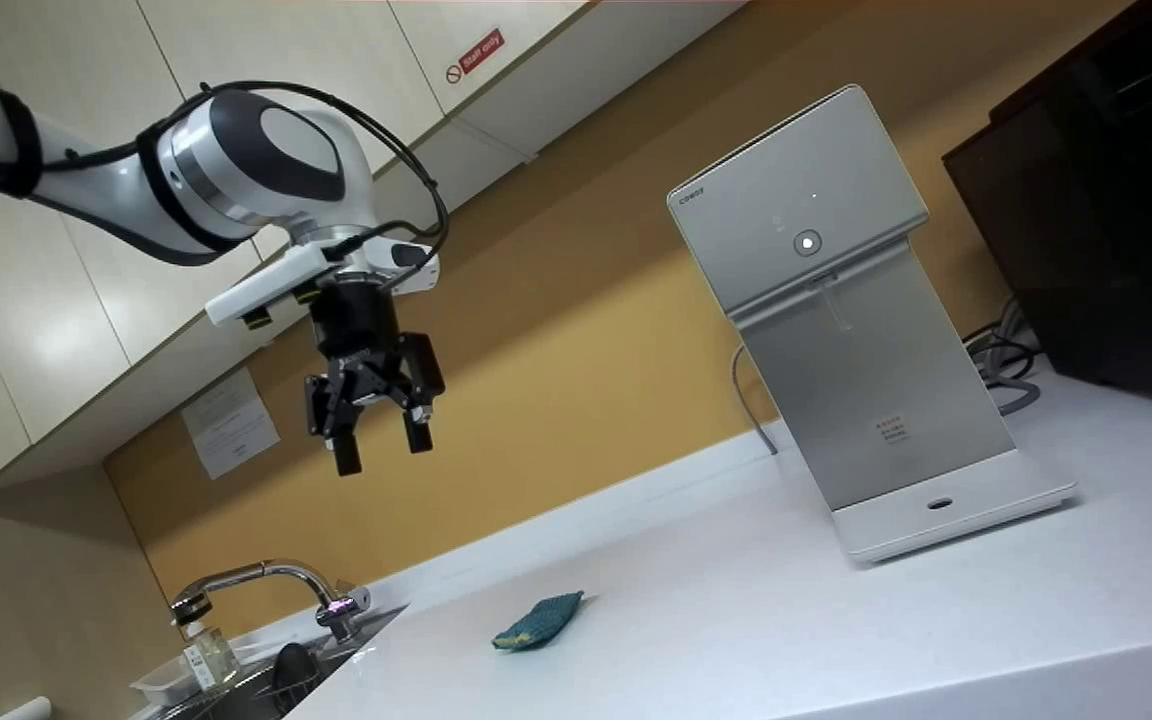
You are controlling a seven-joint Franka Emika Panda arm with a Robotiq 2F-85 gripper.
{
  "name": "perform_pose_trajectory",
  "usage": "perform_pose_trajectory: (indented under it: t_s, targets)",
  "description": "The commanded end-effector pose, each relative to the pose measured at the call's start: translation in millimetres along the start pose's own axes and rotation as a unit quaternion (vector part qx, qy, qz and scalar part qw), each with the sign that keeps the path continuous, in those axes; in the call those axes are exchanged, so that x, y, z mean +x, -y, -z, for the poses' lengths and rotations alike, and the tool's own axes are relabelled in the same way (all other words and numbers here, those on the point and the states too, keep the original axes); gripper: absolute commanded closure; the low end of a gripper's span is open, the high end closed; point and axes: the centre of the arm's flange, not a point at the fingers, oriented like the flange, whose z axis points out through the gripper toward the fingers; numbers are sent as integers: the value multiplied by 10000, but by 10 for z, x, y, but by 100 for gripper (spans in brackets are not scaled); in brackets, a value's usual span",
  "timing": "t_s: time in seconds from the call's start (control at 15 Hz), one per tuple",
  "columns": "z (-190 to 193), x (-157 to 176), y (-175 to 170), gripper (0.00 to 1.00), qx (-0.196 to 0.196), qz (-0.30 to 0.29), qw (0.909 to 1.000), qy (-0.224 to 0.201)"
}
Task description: Clean the counter
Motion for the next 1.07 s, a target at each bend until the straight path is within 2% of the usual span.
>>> perform_pose_trajectory:
  t_s: [0.0,0.2,0.4,0.67,0.87,0.93,1.0]
  targets:
    - [0,0,0,0,0,0,10000,0]
    - [-72,103,83,0,-192,-246,9994,-176]
    - [-208,316,224,0,-429,-463,9955,-701]
    - [-513,677,512,0,-758,-788,9854,-1307]
    - [-750,871,729,0,-885,-845,9835,-1332]
    - [-682,738,608,0,-779,-633,9863,-1309]
    - [-776,779,660,0,-811,-655,9863,-1277]
